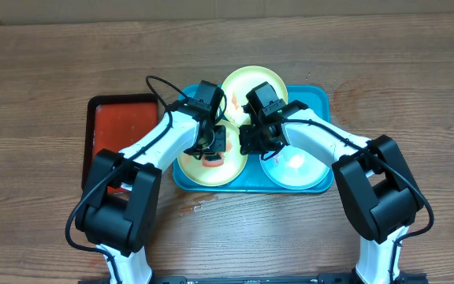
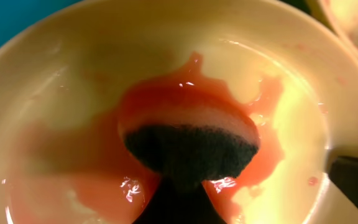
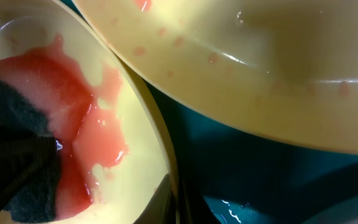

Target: Clean dirty plates on tray and stack at the side

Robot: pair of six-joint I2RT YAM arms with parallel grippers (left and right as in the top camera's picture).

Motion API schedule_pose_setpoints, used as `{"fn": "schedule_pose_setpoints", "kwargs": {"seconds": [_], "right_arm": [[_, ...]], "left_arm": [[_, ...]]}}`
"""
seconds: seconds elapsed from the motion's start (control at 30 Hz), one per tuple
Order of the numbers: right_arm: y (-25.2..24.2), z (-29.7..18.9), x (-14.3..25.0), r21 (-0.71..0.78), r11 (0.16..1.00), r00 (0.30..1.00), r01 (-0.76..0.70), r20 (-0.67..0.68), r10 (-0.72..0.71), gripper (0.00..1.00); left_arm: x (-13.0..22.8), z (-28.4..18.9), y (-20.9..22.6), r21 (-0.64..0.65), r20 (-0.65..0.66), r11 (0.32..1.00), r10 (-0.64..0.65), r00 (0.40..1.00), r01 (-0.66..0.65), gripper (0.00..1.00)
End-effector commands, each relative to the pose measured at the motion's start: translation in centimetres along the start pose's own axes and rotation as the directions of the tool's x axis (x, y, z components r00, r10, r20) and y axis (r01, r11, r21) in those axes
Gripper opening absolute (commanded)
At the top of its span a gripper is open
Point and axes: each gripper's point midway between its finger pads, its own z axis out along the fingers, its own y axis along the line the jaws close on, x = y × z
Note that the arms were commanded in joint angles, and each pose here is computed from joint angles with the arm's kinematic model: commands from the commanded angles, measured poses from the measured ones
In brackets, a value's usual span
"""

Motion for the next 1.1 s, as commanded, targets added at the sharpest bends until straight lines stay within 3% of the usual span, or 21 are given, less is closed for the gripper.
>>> {"fn": "schedule_pose_setpoints", "kwargs": {"seconds": [0.0, 0.1, 0.17, 0.27, 0.37, 0.47, 0.6, 0.73, 0.87, 1.07], "right_arm": [[-0.2, 0.4, 0.0, 0.002, 1.000, 1.000, -0.005, -0.006, 0.005, 0.04], [-0.2, 0.4, 0.0, 0.002, 1.000, 1.000, -0.005, -0.006, 0.005, 0.04], [-0.2, 0.4, 0.0, 0.002, 1.000, 1.000, -0.005, -0.006, 0.005, 0.04], [-0.2, 0.4, 0.0, 0.003, 1.000, 1.000, -0.005, -0.006, 0.005, 0.04], [-0.2, 0.4, 0.0, 0.002, 1.000, 1.000, -0.005, -0.006, 0.005, 0.04], [-0.2, 0.4, 0.0, 0.003, 1.000, 1.000, -0.005, -0.006, 0.005, 0.04], [-0.2, 0.4, 0.0, 0.002, 1.000, 1.000, -0.005, -0.006, 0.005, 0.04], [-0.2, 0.4, 0.0, 0.003, 1.000, 1.000, -0.005, -0.006, 0.005, 0.04], [-0.2, 0.4, 0.0, 0.002, 1.000, 1.000, -0.005, -0.006, 0.005, 0.04], [-0.2, 0.4, -0.1, 0.002, 1.000, 1.000, -0.005, -0.005, 0.005, 0.04]], "left_arm": [[0.9, 1.6, 5.2, -0.267, -0.018, 0.964, -0.018, 1.000, 0.013, 0.04], [-0.5, -1.2, 8.2, -0.423, 0.041, 0.903, -0.058, 0.997, 0.070, 0.04], [-1.4, -2.5, 8.3, -0.431, 0.059, 0.899, -0.061, 0.996, 0.081, 0.04], [-2.3, -3.2, 6.0, -0.318, 0.048, 0.946, -0.054, 0.997, 0.066, 0.04], [-2.4, -2.6, 1.0, -0.048, -0.004, 0.999, -0.011, 1.000, 0.011, 0.04], [-1.6, -2.2, -2.8, 0.141, -0.039, 0.990, 0.015, 0.999, -0.010, 0.04], [-0.5, -1.0, -4.5, 0.181, -0.038, 0.982, 0.055, 0.998, -0.047, 0.04], [0.6, 0.1, -3.8, 0.127, -0.049, 0.990, 0.066, 0.997, -0.059, 0.04], [1.0, 1.1, -0.9, -0.020, -0.035, 0.999, 0.039, 0.999, -0.040, 0.04], [0.7, -0.3, 5.5, -0.369, 0.022, 0.929, 0.000, 1.000, 0.009, 0.04]]}}
